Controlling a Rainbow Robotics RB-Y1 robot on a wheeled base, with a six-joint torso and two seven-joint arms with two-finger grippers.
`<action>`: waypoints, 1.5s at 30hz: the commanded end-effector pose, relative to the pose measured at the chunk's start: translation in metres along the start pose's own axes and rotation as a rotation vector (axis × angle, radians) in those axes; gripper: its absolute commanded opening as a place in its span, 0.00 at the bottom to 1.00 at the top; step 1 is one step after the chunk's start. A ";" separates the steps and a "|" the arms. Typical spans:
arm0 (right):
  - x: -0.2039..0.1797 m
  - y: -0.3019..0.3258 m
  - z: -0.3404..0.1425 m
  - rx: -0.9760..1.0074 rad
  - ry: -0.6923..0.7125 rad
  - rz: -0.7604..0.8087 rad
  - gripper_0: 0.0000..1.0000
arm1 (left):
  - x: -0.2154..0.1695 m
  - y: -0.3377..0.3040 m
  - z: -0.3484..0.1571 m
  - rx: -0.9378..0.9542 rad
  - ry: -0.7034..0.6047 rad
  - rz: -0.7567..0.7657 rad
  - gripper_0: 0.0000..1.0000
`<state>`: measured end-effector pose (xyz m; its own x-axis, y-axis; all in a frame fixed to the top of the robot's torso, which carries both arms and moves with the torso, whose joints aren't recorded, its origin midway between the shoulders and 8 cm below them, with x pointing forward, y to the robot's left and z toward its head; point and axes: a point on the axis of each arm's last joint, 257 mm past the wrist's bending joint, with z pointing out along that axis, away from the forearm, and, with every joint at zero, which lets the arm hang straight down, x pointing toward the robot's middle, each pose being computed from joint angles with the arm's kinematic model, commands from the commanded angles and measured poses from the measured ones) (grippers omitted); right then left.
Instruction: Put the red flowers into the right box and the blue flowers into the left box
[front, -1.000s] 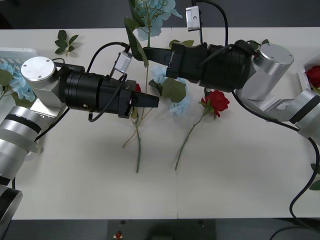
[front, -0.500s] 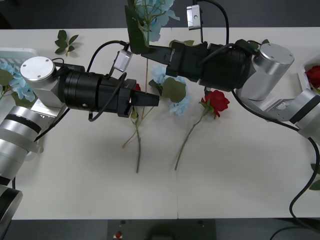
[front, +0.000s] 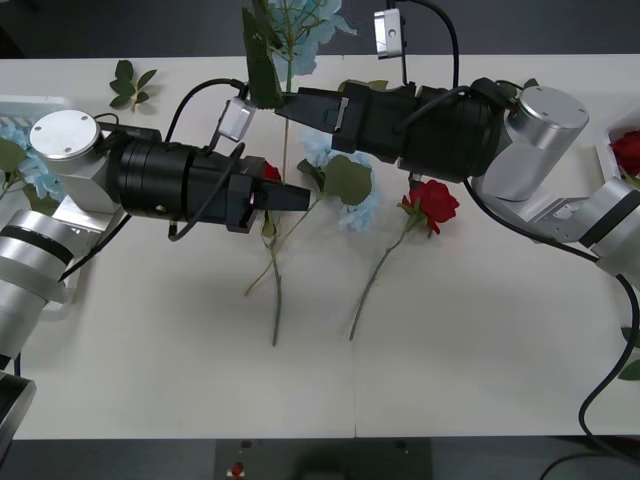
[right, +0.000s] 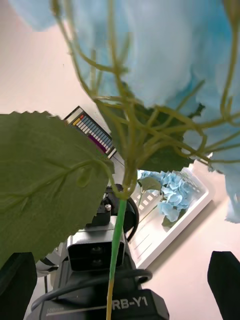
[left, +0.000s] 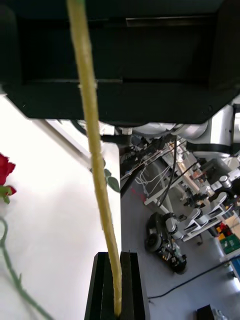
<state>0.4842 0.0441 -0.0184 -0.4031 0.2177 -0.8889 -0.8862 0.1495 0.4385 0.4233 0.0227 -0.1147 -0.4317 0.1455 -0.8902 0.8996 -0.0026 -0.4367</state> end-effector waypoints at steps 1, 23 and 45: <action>-0.022 0.015 0.008 -0.033 -0.026 -0.071 1.00 | -0.020 -0.001 -0.031 -0.063 0.072 0.149 0.00; -0.022 0.005 -0.074 0.033 0.173 -0.070 1.00 | -0.033 0.042 -0.217 -0.480 0.225 0.162 0.00; 0.056 -0.011 -0.112 0.517 0.436 0.680 1.00 | -0.011 0.038 -0.484 -1.190 0.392 0.023 0.00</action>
<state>0.4488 -0.0552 -0.1020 -0.9227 0.0261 -0.3846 -0.3116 0.5369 0.7840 0.5001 0.4706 -0.0811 -0.5155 0.4625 -0.7214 0.5691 0.8142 0.1152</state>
